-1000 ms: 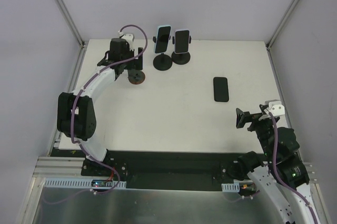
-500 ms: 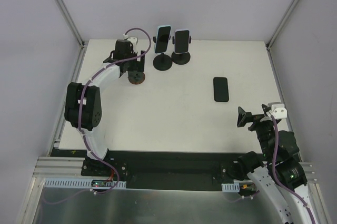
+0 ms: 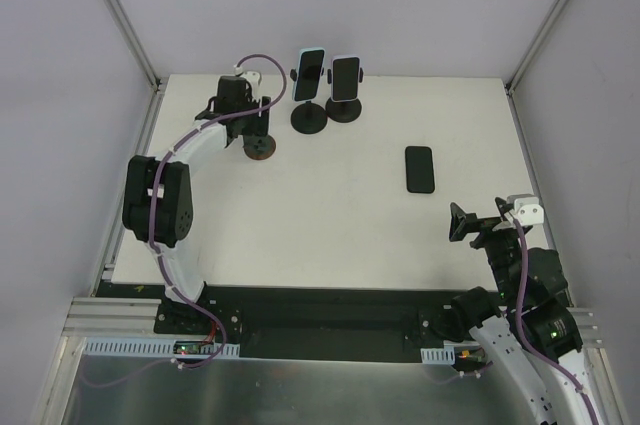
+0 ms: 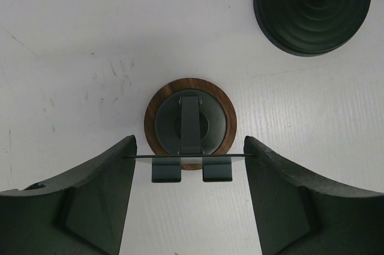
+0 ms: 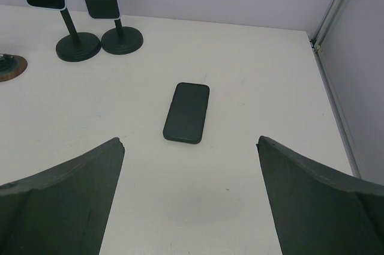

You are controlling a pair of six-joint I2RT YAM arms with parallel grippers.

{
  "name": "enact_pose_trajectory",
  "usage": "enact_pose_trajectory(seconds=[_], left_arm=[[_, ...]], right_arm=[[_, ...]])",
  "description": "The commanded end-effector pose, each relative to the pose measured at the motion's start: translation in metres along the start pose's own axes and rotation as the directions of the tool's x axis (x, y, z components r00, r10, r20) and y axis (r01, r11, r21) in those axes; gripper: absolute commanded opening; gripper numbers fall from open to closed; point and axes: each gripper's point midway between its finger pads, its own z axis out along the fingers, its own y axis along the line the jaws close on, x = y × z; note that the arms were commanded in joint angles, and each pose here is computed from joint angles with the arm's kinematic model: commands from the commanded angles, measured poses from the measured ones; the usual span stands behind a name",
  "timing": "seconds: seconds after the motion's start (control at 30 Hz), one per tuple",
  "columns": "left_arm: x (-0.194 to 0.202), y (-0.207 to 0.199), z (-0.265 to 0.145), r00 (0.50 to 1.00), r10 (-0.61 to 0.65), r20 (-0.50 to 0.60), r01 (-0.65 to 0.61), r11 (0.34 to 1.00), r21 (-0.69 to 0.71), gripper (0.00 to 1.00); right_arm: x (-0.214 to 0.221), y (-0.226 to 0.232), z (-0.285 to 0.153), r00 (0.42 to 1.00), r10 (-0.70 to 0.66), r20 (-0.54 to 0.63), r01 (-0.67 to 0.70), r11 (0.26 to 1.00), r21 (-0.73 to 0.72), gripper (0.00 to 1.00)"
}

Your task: Remove the phone from the phone stand

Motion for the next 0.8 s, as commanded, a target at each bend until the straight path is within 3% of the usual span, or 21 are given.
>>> enact_pose_trajectory(seconds=[0.0, 0.3, 0.4, 0.63, 0.77], left_arm=[[-0.020, 0.017, -0.020, 0.997, -0.004, 0.082, 0.007, 0.999, -0.032, 0.40], [0.003, 0.093, -0.073, 0.990, -0.085, 0.114, 0.106, 0.975, -0.193, 0.29], [0.019, 0.131, -0.103, 0.981, -0.135, 0.136, 0.171, 0.938, -0.302, 0.29], [0.062, 0.177, -0.141, 0.942, -0.283, 0.178, 0.334, 0.833, -0.441, 0.27], [0.069, 0.185, -0.143, 0.922, -0.338, 0.189, 0.387, 0.815, -0.432, 0.27]], right_arm=[[-0.013, 0.003, 0.000, 0.999, 0.019, 0.050, -0.018, 1.000, -0.015, 0.96], [-0.014, 0.006, -0.002, 0.998, 0.029, 0.051, -0.027, 0.999, -0.036, 0.96], [-0.015, 0.007, -0.002, 0.998, 0.032, 0.056, -0.030, 0.999, -0.040, 0.96], [-0.015, 0.008, -0.004, 0.997, 0.035, 0.064, -0.032, 0.998, -0.051, 0.96], [-0.017, 0.008, -0.005, 0.997, 0.038, 0.070, -0.034, 0.998, -0.056, 0.96]])
